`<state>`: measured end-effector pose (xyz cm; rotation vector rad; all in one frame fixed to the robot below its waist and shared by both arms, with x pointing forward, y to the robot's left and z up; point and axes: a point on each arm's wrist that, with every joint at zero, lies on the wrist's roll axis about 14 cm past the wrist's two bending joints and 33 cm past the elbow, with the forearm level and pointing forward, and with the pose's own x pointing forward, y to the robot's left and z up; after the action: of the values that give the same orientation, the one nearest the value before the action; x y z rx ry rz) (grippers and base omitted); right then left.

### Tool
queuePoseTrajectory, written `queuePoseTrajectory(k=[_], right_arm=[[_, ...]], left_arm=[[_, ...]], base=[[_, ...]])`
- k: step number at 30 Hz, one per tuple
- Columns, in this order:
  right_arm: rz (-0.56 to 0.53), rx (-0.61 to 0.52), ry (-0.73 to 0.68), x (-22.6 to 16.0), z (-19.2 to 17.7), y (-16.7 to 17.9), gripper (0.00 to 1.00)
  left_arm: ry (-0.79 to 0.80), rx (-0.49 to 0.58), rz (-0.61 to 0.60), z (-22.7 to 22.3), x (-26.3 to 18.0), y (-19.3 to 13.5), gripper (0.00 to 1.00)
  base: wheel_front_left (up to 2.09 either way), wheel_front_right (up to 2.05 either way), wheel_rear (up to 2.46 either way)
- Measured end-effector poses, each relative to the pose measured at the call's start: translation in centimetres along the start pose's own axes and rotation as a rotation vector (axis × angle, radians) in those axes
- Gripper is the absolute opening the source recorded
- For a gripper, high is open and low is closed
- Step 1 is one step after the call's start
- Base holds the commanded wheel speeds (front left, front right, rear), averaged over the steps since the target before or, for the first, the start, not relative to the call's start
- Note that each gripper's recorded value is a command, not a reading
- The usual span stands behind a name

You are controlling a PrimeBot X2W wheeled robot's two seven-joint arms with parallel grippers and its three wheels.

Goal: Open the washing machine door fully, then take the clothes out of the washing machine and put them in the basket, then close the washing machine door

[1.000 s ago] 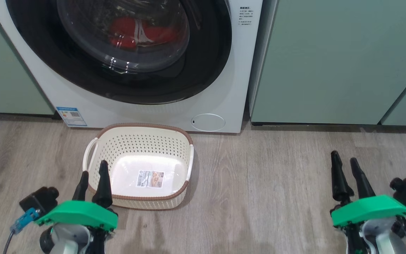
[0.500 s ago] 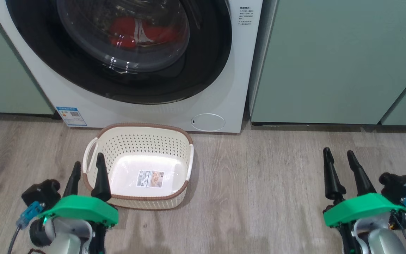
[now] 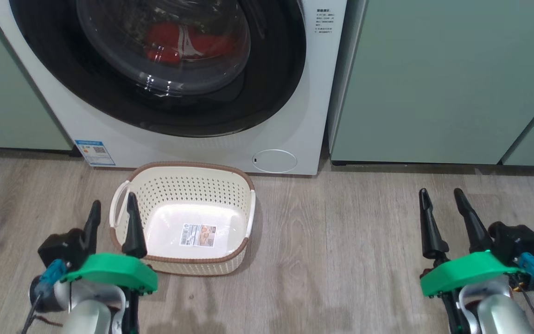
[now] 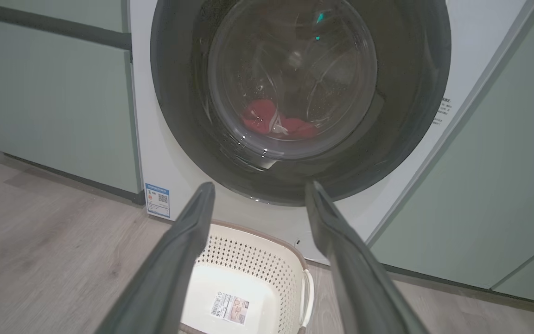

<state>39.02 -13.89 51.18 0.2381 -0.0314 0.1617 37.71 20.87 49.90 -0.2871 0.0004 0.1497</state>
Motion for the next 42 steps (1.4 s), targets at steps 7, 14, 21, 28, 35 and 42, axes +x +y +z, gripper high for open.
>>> queuePoseTrajectory(k=[7,14,21,28,35,42], right_arm=[[0.028,-0.07,-0.026,0.6,0.7,0.6,1.0],[0.057,-0.13,-0.03,0.6,0.6,1.4,1.0],[0.062,-0.155,-0.03,0.6,0.3,1.4,1.0],[0.083,-0.19,-0.052,0.9,0.7,1.9,1.0],[0.087,-0.197,-0.048,0.7,0.5,2.0,1.0],[0.076,-0.172,-0.044,0.6,0.3,1.7,1.0]], left_arm=[[-0.034,0.082,-0.015,0.6,0.1,-0.3,1.0],[-0.068,0.158,-0.021,1.2,0.2,-0.4,1.0],[-0.103,0.22,-0.03,1.8,0.5,-0.6,1.0],[-0.102,0.267,-0.043,1.4,0.4,-0.6,1.0],[-0.099,0.276,-0.05,1.2,0.6,-0.6,1.0],[-0.078,0.262,-0.049,0.6,0.5,-0.5,1.0]], base=[[0.0,0.0,0.0],[0.0,0.0,0.0],[0.0,0.0,0.0],[0.0,0.0,0.0],[0.0,0.0,0.0],[0.0,0.0,0.0]])
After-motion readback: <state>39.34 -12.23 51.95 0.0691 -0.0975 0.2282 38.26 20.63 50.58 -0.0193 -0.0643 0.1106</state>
